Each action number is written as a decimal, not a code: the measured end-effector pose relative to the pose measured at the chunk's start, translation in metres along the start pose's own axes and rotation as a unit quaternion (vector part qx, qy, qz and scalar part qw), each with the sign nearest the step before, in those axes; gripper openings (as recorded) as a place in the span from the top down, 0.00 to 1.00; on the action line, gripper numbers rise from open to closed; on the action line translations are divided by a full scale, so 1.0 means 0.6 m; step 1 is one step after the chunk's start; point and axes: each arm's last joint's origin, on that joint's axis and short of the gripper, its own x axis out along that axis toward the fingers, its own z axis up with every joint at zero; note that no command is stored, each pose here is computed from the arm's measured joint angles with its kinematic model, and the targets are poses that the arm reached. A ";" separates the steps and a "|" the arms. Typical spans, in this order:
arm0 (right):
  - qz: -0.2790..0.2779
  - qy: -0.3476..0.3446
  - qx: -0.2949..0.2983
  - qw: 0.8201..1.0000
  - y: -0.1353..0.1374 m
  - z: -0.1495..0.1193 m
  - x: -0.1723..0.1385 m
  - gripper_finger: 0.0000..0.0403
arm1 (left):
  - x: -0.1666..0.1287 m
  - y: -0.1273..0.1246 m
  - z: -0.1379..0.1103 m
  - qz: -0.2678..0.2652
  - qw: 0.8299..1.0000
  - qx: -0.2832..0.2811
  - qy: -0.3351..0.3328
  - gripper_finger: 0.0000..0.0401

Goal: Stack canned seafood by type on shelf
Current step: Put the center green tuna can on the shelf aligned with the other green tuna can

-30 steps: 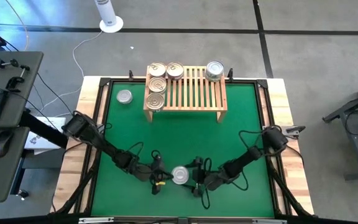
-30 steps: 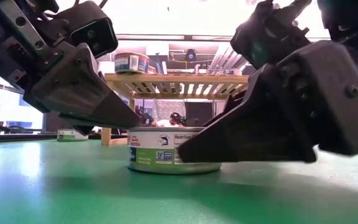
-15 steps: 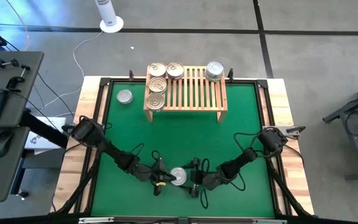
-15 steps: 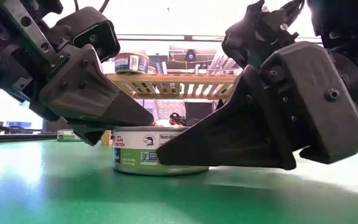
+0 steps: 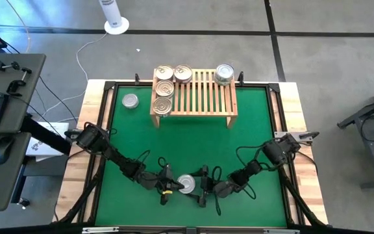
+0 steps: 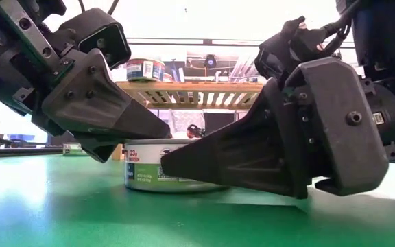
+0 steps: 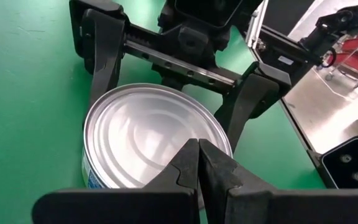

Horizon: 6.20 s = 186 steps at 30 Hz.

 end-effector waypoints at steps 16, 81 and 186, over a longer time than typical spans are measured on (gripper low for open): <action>-0.014 0.065 0.009 0.998 0.012 0.032 -0.012 0.06 | -0.057 -0.050 0.079 -0.035 0.999 0.014 -0.021 1.00; -0.249 0.249 0.045 0.935 -0.439 0.399 -0.206 0.01 | -0.051 0.071 0.360 0.125 0.980 0.149 -0.045 1.00; -0.280 0.248 0.014 0.927 -0.361 0.438 -0.288 0.01 | -0.301 0.119 0.303 0.361 0.927 0.101 -0.023 1.00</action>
